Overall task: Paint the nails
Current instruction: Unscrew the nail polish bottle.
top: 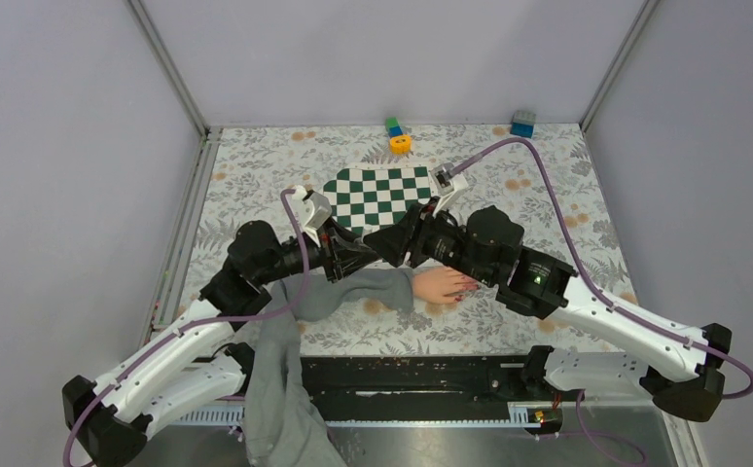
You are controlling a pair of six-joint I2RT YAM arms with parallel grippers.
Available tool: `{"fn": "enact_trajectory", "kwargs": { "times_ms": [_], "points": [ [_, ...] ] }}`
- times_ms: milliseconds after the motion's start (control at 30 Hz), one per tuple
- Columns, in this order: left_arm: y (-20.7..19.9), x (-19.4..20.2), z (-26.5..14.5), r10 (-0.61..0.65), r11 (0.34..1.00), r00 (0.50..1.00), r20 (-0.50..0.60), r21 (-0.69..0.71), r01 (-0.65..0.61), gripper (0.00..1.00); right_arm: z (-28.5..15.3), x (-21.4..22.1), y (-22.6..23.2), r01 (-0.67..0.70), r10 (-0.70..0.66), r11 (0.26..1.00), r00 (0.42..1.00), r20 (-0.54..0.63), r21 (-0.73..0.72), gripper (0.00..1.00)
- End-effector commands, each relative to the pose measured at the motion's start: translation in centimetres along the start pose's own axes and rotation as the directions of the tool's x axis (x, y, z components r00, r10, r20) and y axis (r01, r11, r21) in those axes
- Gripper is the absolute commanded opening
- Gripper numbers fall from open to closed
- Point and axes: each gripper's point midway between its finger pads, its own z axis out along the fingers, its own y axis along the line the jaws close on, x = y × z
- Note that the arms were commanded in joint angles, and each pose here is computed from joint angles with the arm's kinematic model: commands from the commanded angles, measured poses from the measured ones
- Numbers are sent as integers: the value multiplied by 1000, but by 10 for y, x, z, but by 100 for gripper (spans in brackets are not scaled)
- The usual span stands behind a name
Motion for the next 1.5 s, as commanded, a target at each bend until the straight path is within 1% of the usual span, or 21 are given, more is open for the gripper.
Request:
{"fn": "enact_trajectory", "kwargs": {
  "times_ms": [0,200,300,367,500,700,800,833,1000,1167,1467],
  "points": [
    [-9,-22,-3,47,998,995,83,26,-50,0,3,-18,7,36,-38,999,998,58,31,52],
    [-9,-23,-3,49,998,995,82,23,-51,0,9,-14,7,54,-56,998,998,43,42,46],
    [-8,-21,-2,50,998,996,73,24,-52,0,11,-11,8,82,-84,996,996,34,41,45],
    [-9,-22,-2,51,998,996,76,28,-54,0,13,-9,7,97,-99,994,995,27,53,42],
    [-9,-21,-3,53,998,996,76,29,-55,0,16,-8,6,104,-105,993,994,22,64,37],
    [-11,-21,-3,56,997,996,74,39,-59,0,18,-8,5,110,-111,992,993,23,69,33],
    [-12,-19,-2,53,997,997,63,47,-56,0,18,-7,3,112,-114,991,993,18,78,27],
    [-13,-20,-2,54,997,997,63,53,-57,0,18,-7,2,114,-116,990,993,17,82,24],
    [-16,-19,-2,54,995,996,65,77,-59,0,15,-6,2,118,-120,990,993,19,78,0],
    [-30,-21,-4,60,987,995,74,146,-70,0,7,-5,6,146,-147,989,989,24,31,0],
    [-62,-27,-11,54,947,995,88,313,-79,0,-12,6,36,160,-163,972,987,-4,-169,0]
  ]
}}
